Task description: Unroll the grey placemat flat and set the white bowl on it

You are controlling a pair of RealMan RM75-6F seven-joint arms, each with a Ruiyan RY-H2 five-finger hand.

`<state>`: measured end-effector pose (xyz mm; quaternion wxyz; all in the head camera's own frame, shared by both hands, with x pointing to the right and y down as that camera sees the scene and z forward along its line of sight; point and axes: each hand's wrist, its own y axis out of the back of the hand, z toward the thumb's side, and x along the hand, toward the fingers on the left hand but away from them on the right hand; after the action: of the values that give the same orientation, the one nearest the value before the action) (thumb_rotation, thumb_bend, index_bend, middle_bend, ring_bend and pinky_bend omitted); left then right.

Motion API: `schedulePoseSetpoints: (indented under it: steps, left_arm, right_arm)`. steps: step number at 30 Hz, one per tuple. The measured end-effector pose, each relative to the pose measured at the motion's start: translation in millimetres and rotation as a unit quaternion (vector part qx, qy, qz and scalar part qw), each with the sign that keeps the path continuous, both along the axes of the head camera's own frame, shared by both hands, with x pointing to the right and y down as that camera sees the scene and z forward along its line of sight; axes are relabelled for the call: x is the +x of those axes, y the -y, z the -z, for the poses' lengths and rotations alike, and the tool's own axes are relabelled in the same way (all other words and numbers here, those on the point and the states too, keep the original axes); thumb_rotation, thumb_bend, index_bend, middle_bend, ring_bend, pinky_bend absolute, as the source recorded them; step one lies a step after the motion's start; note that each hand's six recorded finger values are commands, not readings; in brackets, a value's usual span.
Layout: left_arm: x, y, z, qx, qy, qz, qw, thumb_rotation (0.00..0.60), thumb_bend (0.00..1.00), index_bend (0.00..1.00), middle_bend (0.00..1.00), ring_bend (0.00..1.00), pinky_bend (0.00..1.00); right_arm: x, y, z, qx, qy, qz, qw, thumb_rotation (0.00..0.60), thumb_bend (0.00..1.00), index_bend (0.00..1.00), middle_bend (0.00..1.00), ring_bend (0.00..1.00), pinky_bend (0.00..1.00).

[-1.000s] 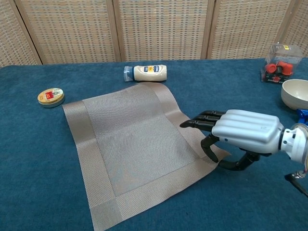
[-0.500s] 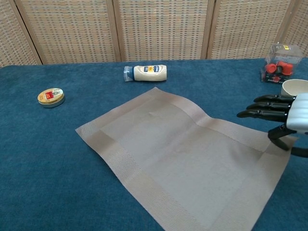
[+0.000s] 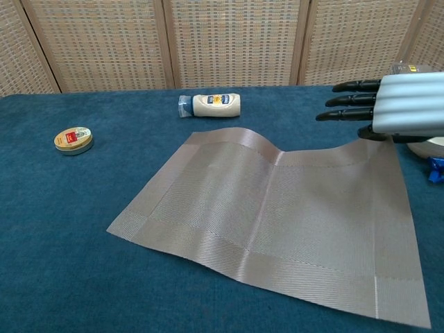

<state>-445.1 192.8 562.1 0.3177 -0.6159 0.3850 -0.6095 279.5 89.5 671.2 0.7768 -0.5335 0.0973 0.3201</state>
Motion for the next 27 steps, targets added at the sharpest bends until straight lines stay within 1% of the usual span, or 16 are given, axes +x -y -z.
schedulePoseSetpoints:
  steps: [2, 5, 8, 13, 14, 15, 16, 17, 18, 19, 20, 21, 24, 27]
  left_arm:
    - [-1, 1, -1, -0.002, 0.001, 0.001, 1.0000, 0.600, 0.00, 0.00, 0.00, 0.00, 0.00]
    - [-2, 2, -3, -0.004, 0.004, 0.002, 1.0000, 0.600, 0.00, 0.00, 0.00, 0.00, 0.00]
    - [-2, 3, -5, -0.006, 0.006, 0.004, 1.0000, 0.600, 0.00, 0.00, 0.00, 0.00, 0.00]
    - [-2, 3, -9, -0.011, 0.011, 0.004, 0.9999, 0.600, 0.00, 0.00, 0.00, 0.00, 0.00]
    - [-1, 4, -10, -0.011, 0.012, 0.003, 0.9999, 0.600, 0.00, 0.00, 0.00, 0.00, 0.00]
    - [-1, 4, -10, -0.012, 0.012, 0.003, 0.9998, 0.600, 0.00, 0.00, 0.00, 0.00, 0.00]
    - [0, 4, -10, -0.012, 0.012, 0.002, 0.9998, 0.600, 0.00, 0.00, 0.00, 0.00, 0.00]
    - [0, 3, -11, -0.013, 0.013, 0.002, 0.9998, 0.600, 0.00, 0.00, 0.00, 0.00, 0.00]
    - [0, 3, -11, -0.013, 0.013, 0.001, 0.9998, 0.600, 0.00, 0.00, 0.00, 0.00, 0.00]
    - [1, 3, -11, -0.014, 0.013, 0.001, 0.9998, 0.600, 0.00, 0.00, 0.00, 0.00, 0.00]
    - [1, 3, -12, -0.014, 0.013, 0.001, 0.9998, 0.600, 0.00, 0.00, 0.00, 0.00, 0.00]
    - [1, 3, -12, -0.014, 0.012, 0.000, 0.9998, 0.600, 0.00, 0.00, 0.00, 0.00, 0.00]
    - [2, 4, -13, -0.014, 0.010, -0.003, 0.9999, 0.600, 0.00, 0.00, 0.00, 0.00, 0.00]
    - [4, 5, -14, -0.013, 0.006, -0.010, 0.9999, 0.600, 0.00, 0.00, 0.00, 0.00, 0.00]
  right_arm:
    - [-8, 11, -3, 0.020, -0.014, 0.023, 0.9995, 0.600, 0.53, 0.70, 0.07, 0.00, 0.00]
    - [-21, 23, -8, 0.038, -0.025, 0.046, 0.9979, 0.600, 0.51, 0.70, 0.07, 0.00, 0.00]
    - [-32, 29, -13, 0.049, -0.028, 0.058, 0.9968, 0.600, 0.50, 0.70, 0.07, 0.00, 0.00]
    - [-49, 34, -20, 0.059, -0.021, 0.066, 0.9959, 0.600, 0.47, 0.70, 0.07, 0.00, 0.00]
    - [-53, 35, -22, 0.061, -0.018, 0.066, 0.9958, 0.600, 0.42, 0.67, 0.05, 0.00, 0.00]
    - [-56, 36, -23, 0.062, -0.016, 0.067, 0.9957, 0.600, 0.31, 0.58, 0.03, 0.00, 0.00]
    - [-59, 36, -24, 0.062, -0.013, 0.068, 0.9957, 0.600, 0.17, 0.42, 0.01, 0.00, 0.00]
    - [-63, 37, -25, 0.064, -0.009, 0.068, 0.9956, 0.600, 0.10, 0.29, 0.00, 0.00, 0.00]
    - [-66, 37, -25, 0.065, -0.005, 0.067, 0.9956, 0.600, 0.02, 0.13, 0.00, 0.00, 0.00]
    - [-68, 38, -25, 0.068, -0.001, 0.063, 0.9957, 0.600, 0.00, 0.06, 0.00, 0.00, 0.00]
    - [-69, 39, -24, 0.071, 0.006, 0.055, 0.9959, 0.600, 0.00, 0.01, 0.00, 0.00, 0.00]
    - [-69, 41, -22, 0.073, 0.013, 0.046, 0.9962, 0.600, 0.00, 0.00, 0.00, 0.00, 0.00]
    - [-68, 44, -13, 0.082, 0.046, 0.013, 0.9955, 0.600, 0.00, 0.00, 0.00, 0.00, 0.00]
    - [-64, 42, 1, 0.085, 0.091, -0.014, 0.9921, 0.600, 0.00, 0.00, 0.00, 0.00, 0.00]
